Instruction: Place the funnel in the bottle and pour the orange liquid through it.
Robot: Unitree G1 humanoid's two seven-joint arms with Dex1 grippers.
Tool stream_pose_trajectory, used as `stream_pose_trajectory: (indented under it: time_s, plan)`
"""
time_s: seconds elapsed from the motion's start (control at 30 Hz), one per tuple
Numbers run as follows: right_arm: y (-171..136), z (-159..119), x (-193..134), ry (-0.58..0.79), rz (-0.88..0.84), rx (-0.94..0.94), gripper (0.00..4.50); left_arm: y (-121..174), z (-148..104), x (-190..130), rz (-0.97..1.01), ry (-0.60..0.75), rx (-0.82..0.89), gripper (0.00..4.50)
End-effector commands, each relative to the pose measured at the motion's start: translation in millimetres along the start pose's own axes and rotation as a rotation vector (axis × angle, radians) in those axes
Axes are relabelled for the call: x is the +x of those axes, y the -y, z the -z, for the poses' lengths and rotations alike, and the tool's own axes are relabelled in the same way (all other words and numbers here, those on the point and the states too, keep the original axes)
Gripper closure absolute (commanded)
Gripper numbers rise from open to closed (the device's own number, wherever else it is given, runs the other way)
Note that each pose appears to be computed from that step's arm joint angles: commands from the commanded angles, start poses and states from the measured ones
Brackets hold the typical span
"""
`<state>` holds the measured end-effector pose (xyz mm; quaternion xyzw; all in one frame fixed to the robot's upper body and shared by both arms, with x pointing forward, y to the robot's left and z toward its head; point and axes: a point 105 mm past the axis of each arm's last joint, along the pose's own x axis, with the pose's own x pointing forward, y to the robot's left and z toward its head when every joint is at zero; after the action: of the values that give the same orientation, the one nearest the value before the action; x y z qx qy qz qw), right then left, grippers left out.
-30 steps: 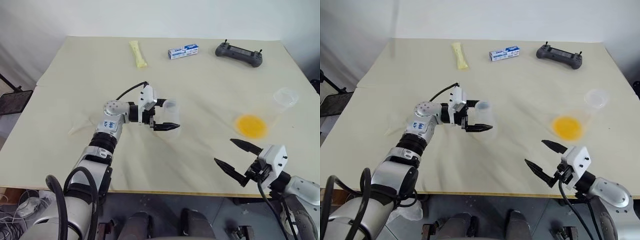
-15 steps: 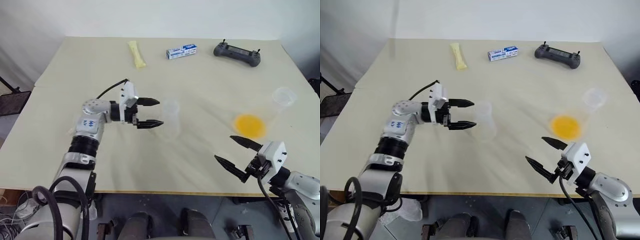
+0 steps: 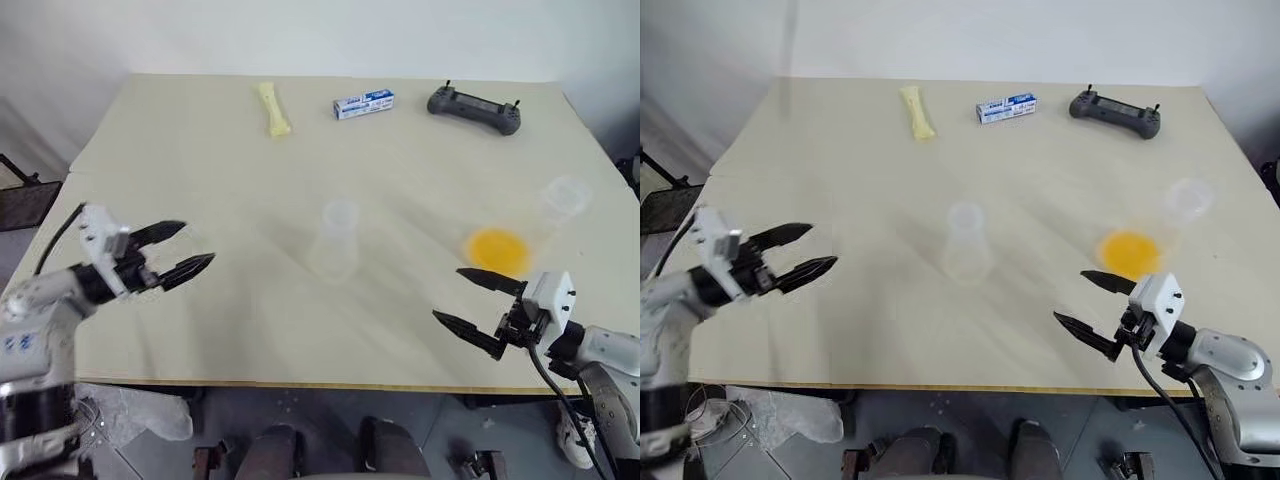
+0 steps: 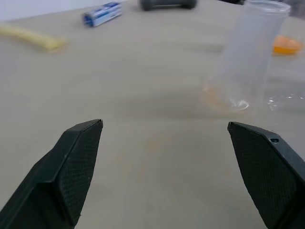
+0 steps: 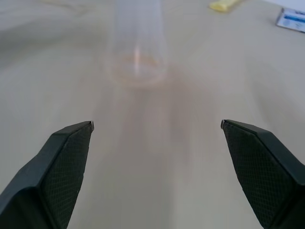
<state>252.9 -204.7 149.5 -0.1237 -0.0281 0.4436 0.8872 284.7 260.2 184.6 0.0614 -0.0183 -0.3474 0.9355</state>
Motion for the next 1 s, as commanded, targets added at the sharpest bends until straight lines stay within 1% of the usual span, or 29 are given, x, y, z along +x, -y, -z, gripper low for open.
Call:
stream_pose_trajectory:
  time_s: [0.03, 0.13, 0.23, 0.3, 0.37, 0.53, 0.63, 0.7, 0.87, 1.0]
  plan:
    - [-1, -14, -3, 0.046, -0.044, -0.017, 0.0, 2, -14, -26, -0.093, 0.047, 0.005, 0.03]
    - [-6, -20, -2, 0.069, -0.109, -0.016, 0.0, 3, 4, -57, -0.203, 0.001, -0.032, 0.03]
    - [-16, -38, 3, 0.153, -0.215, -0.014, 0.0, 4, 16, -83, -0.329, 0.01, -0.083, 0.03]
    - [-25, -43, 4, 0.168, -0.289, 0.004, 0.0, 6, 20, -89, -0.374, 0.014, -0.095, 0.03]
    - [-30, -44, 4, 0.156, -0.346, 0.004, 0.0, 6, 24, -92, -0.41, 0.017, -0.105, 0.03]
    - [-30, -53, 4, 0.192, -0.387, 0.011, 0.0, 12, 29, -105, -0.495, 0.033, -0.147, 0.03]
    - [-28, -53, 4, 0.206, -0.396, 0.02, 0.0, 14, 33, -113, -0.543, 0.043, -0.156, 0.03]
    - [-29, -53, 4, 0.212, -0.407, 0.027, 0.0, 15, 36, -114, -0.562, 0.053, -0.168, 0.03]
    - [-29, -52, 8, 0.216, -0.412, 0.033, 0.0, 8, 37, -100, -0.624, 0.08, -0.148, 0.03]
    - [-27, -51, 10, 0.212, -0.401, 0.027, 0.0, 12, 34, -75, -0.599, 0.098, -0.141, 0.03]
